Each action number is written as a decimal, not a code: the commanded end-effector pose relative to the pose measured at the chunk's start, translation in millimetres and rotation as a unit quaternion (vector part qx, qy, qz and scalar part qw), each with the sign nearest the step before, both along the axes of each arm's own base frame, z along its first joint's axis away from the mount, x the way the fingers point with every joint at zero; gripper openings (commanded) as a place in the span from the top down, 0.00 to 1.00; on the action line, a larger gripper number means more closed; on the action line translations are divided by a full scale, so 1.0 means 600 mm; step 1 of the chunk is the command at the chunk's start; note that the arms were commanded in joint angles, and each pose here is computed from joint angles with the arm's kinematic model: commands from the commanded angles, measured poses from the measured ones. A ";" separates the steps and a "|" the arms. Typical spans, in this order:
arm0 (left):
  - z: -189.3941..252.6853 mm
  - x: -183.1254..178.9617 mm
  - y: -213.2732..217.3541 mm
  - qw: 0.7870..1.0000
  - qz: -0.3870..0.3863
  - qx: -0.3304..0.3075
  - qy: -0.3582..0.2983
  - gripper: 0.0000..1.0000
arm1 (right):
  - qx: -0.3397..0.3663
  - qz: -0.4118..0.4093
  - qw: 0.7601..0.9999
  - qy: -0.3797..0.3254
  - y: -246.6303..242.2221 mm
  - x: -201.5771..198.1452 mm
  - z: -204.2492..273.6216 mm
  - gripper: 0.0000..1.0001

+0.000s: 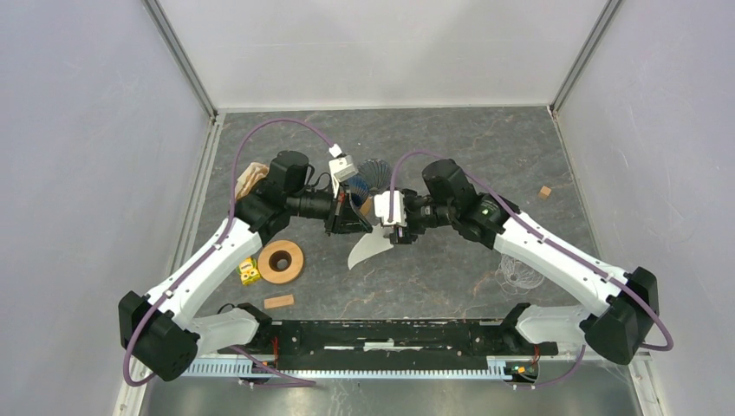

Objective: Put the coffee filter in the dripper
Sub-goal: Place the coffee filter in the coffee dripper.

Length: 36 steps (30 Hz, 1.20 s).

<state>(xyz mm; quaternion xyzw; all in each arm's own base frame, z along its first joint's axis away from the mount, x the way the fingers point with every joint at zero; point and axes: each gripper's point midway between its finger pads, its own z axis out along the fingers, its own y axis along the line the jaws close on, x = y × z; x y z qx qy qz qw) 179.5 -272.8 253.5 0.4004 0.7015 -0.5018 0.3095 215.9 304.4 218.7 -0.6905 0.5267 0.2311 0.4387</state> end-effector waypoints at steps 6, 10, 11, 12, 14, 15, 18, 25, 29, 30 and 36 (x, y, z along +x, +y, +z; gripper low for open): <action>0.049 0.033 -0.009 0.999 0.042 -0.024 0.000 0.98 | 0.043 -0.071 0.995 -0.049 -0.037 0.043 0.079 0.23; 0.070 0.027 -0.014 0.999 0.027 -0.042 -0.004 0.98 | 0.056 -0.051 0.997 0.001 -0.036 0.031 0.048 0.20; 0.072 0.025 -0.014 0.999 0.023 -0.045 -0.004 0.98 | 0.059 -0.050 0.997 0.008 -0.036 0.032 0.043 0.19; 0.076 0.023 -0.015 0.999 0.019 -0.049 -0.003 0.98 | 0.061 -0.046 0.997 0.018 -0.035 0.030 0.036 0.18; 0.079 0.015 -0.015 0.999 0.010 -0.054 -0.001 0.98 | 0.065 -0.038 0.997 0.035 -0.033 0.028 0.030 0.17; 0.080 0.014 -0.015 0.998 0.008 -0.055 0.000 0.98 | 0.068 -0.026 0.996 0.046 -0.029 0.022 0.028 0.16; 0.081 0.012 -0.015 0.998 0.008 -0.058 -0.003 0.98 | 0.082 0.025 0.993 0.076 -0.018 -0.007 0.027 0.16; 0.094 0.011 -0.021 0.997 0.002 -0.079 0.003 0.98 | 0.103 0.093 0.980 0.141 0.003 -0.046 0.018 0.34; 0.094 0.008 -0.020 0.997 0.002 -0.082 0.004 0.98 | 0.112 0.100 0.976 0.160 0.010 -0.050 0.015 0.70; 0.093 0.007 -0.020 0.997 0.000 -0.082 0.003 0.98 | 0.112 0.101 0.976 0.160 0.011 -0.049 0.013 0.85; 0.090 -0.009 -0.008 0.997 -0.019 -0.073 -0.016 0.79 | 0.104 0.101 0.981 0.128 -0.004 -0.054 0.000 1.00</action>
